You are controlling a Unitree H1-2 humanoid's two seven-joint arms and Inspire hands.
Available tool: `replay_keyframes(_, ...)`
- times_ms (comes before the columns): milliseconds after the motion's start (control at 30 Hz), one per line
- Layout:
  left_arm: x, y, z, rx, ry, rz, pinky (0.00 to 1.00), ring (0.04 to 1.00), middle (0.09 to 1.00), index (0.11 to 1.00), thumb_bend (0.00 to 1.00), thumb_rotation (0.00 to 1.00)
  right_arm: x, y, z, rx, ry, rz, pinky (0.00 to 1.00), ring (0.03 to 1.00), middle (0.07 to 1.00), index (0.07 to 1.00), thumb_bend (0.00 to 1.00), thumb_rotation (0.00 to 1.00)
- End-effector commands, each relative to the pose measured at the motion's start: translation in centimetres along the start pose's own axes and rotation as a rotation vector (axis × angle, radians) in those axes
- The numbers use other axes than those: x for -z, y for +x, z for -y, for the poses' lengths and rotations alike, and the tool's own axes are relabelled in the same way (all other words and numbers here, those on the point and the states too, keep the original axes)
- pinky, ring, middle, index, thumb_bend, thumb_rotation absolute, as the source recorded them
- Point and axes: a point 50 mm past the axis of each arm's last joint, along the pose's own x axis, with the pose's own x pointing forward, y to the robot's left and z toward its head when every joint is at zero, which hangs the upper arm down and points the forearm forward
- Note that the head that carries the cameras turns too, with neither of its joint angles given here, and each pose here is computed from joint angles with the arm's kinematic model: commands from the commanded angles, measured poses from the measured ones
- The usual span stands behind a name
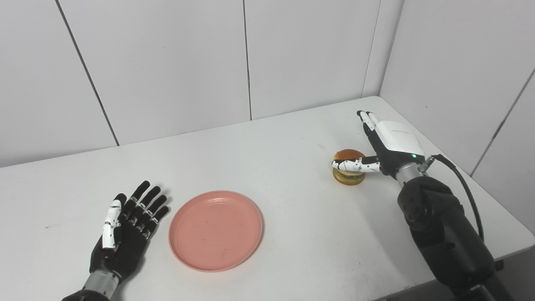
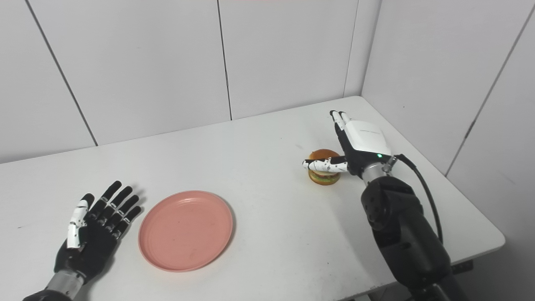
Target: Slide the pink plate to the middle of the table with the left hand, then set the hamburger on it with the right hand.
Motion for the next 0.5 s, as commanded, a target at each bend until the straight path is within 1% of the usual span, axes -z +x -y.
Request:
replay_keyframes(0,-0.7,0.2,-0.3,-0.016,0.017,-0.006,0.93,0.907,0.907,0.902,0.32,1.0,-0.4,0.8,2.2,0.068,-0.027,0.011,0.78,0.923,0.979,0.976,1.0,0.72)
replay_keyframes(167,-0.9,0.1,-0.4,-0.012,0.019,-0.002,0.93,0.904,0.903,0.897,0.32,1.0,-0.4,1.1,1.4,0.03,-0.039,0.004,0.78,0.929,0.971,0.969,1.0,0.71)
replay_keyframes(267,-0.9,0.0,-0.5,-0.009,0.019,-0.002,0.93,0.906,0.905,0.897,0.32,1.0,-0.4,1.3,1.1,0.01,-0.045,-0.001,0.78,0.936,0.976,0.965,1.0,0.73)
replay_keyframes(467,-1.0,0.0,-0.4,-0.015,0.021,-0.007,0.93,0.909,0.909,0.898,0.32,1.0,-0.2,2.0,0.5,-0.018,-0.034,-0.011,0.78,0.925,0.969,0.959,1.0,0.71)
